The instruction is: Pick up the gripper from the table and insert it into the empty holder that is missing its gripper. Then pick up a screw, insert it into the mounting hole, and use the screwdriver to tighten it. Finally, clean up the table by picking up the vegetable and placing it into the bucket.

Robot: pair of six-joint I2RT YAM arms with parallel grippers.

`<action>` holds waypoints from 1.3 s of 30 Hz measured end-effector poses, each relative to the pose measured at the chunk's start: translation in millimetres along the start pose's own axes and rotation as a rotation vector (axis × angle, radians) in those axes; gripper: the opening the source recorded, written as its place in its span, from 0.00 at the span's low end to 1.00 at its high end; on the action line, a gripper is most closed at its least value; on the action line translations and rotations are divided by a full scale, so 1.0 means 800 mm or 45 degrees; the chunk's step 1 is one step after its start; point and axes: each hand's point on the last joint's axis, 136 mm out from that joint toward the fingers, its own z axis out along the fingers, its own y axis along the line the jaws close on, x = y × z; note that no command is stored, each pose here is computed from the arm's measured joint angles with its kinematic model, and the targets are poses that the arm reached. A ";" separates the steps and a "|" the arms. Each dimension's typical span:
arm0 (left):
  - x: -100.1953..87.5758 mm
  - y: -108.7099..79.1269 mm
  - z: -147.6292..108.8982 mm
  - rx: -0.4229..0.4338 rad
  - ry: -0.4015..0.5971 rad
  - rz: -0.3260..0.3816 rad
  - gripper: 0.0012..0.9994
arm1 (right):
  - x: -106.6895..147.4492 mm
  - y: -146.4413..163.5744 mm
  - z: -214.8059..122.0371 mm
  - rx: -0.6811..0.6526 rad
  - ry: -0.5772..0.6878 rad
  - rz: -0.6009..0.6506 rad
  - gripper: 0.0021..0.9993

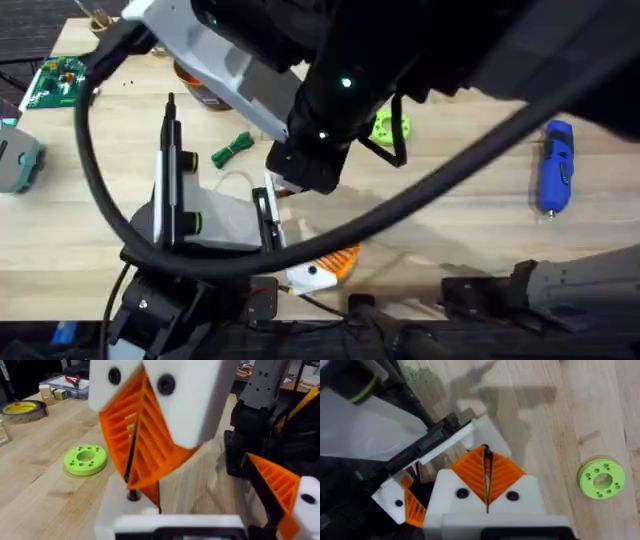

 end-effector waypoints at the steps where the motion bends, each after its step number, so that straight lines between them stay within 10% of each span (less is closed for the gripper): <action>1: 0.000 0.000 0.000 0.000 0.000 0.000 0.99 | 0.000 0.000 0.000 0.000 0.001 0.000 0.00; 7: 0.000 0.000 0.000 0.000 0.000 0.003 0.99 | 0.003 0.001 0.000 -0.004 0.012 0.001 0.11; 15: 0.000 0.000 0.000 0.000 0.000 0.006 0.99 | 0.006 0.001 0.000 -0.007 0.028 0.002 0.89; 39: 0.000 0.000 0.000 0.000 0.000 0.006 0.99 | 0.002 -0.113 -0.035 0.125 -0.158 0.386 0.90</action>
